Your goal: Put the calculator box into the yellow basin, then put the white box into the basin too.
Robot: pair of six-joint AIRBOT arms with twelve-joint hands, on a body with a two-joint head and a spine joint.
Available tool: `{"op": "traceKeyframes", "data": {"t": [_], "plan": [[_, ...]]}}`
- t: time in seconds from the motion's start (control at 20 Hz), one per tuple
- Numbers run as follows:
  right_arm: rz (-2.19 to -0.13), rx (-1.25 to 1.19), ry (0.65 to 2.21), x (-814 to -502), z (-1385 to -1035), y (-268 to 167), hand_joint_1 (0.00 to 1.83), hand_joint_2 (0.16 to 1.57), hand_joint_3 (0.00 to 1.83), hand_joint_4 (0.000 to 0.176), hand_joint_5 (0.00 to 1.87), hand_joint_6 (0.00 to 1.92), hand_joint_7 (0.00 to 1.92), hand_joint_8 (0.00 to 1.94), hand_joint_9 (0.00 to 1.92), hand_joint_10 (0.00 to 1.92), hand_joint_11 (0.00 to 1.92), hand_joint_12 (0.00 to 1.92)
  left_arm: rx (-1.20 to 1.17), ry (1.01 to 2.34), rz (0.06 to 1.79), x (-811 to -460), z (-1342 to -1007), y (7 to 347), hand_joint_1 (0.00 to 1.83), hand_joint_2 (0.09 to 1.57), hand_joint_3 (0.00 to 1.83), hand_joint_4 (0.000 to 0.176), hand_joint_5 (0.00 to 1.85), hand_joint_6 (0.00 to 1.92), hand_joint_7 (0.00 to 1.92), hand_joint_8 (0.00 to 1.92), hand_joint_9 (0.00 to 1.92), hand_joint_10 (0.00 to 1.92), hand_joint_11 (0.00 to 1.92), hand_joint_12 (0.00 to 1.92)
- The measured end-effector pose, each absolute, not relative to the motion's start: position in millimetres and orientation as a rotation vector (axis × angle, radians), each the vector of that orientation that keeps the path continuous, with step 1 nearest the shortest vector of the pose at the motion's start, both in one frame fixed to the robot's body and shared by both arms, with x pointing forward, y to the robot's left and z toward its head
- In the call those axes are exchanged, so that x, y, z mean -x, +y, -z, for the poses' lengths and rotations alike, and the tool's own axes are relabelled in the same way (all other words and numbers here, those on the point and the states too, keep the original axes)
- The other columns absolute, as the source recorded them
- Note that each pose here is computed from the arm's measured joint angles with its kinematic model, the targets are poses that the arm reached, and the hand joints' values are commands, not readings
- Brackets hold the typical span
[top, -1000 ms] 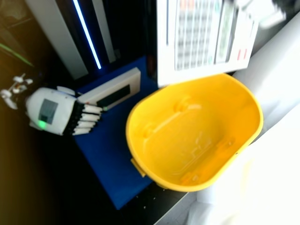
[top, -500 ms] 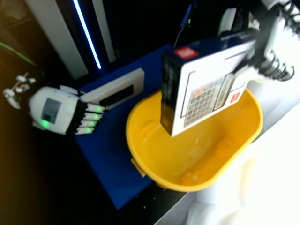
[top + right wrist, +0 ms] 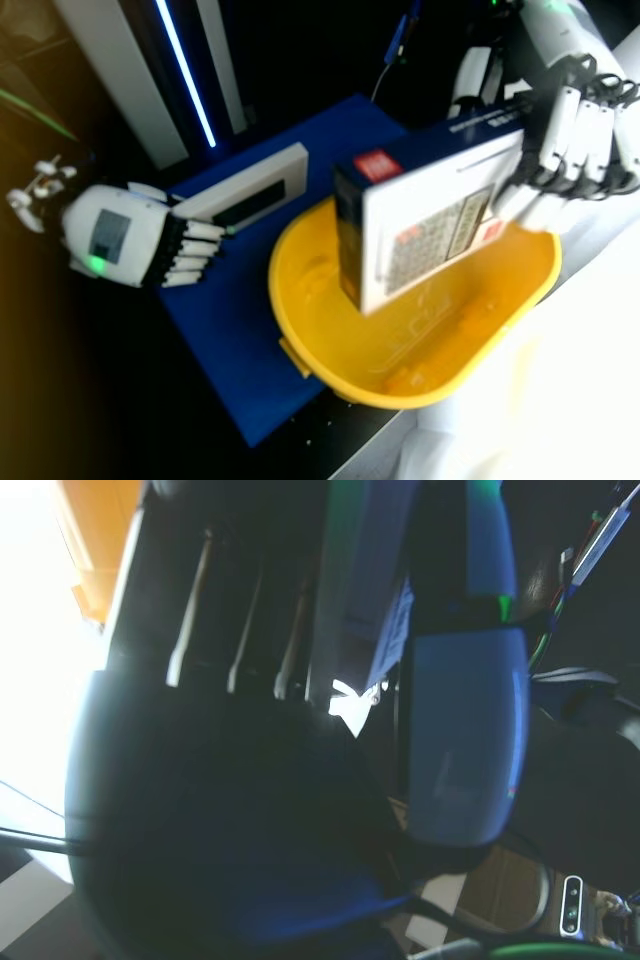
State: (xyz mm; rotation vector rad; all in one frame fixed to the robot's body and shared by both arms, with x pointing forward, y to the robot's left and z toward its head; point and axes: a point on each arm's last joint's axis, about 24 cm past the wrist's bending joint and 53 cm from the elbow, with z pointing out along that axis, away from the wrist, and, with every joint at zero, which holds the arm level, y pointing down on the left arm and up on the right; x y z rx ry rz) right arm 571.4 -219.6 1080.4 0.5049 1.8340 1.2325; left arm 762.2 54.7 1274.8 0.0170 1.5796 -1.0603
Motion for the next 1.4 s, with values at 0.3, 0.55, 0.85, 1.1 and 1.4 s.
{"op": "traceKeyframes", "data": {"t": [0.3,0.55,0.85,1.1,1.4], "plan": [[-1.246,-0.506,1.819,-571.9,-1084.3,-219.4,1.37,1.1,0.0,0.0,0.96,0.83,1.02,1.0,0.99,1.29,0.97,1.61,-0.011,1.56,1.07,-761.2,-1280.3,59.5,0.78,0.78,0.0,0.038,0.22,0.0,0.08,0.01,0.02,0.01,0.0,0.99],[-1.265,-0.472,1.751,-573.4,-1112.7,-223.7,1.38,1.1,0.0,0.0,0.95,0.98,1.02,0.93,0.93,1.25,0.79,1.57,0.018,1.423,1.094,-739.0,-1331.4,109.8,0.53,1.16,0.02,0.0,0.4,0.03,0.27,0.01,0.21,0.08,0.0,1.2],[-1.289,-0.424,1.662,-572.8,-1151.6,-228.1,1.39,1.07,0.0,0.0,0.92,1.03,1.14,0.7,1.02,1.09,0.91,1.43,0.048,1.245,1.099,-709.0,-1384.1,168.7,0.74,1.09,0.0,0.0,0.49,0.01,0.37,0.01,0.25,0.39,0.0,1.38],[-1.283,-0.353,1.573,-574.5,-1192.2,-239.4,1.38,1.12,0.0,0.0,0.81,0.98,1.04,0.99,0.92,1.29,0.9,1.52,0.036,1.139,0.989,-686.4,-1425.8,208.6,0.68,1.14,0.0,0.0,0.42,0.0,0.36,0.0,0.26,0.25,0.0,1.27],[-1.296,-0.284,1.476,-567.0,-1236.5,-244.1,1.38,1.12,0.0,0.0,0.82,0.97,1.05,0.99,0.92,1.29,0.9,1.52,0.098,1.179,0.809,-694.5,-1424.5,252.3,0.81,1.05,0.0,0.0,0.51,0.02,0.38,0.0,0.31,0.24,0.0,1.33]]}}
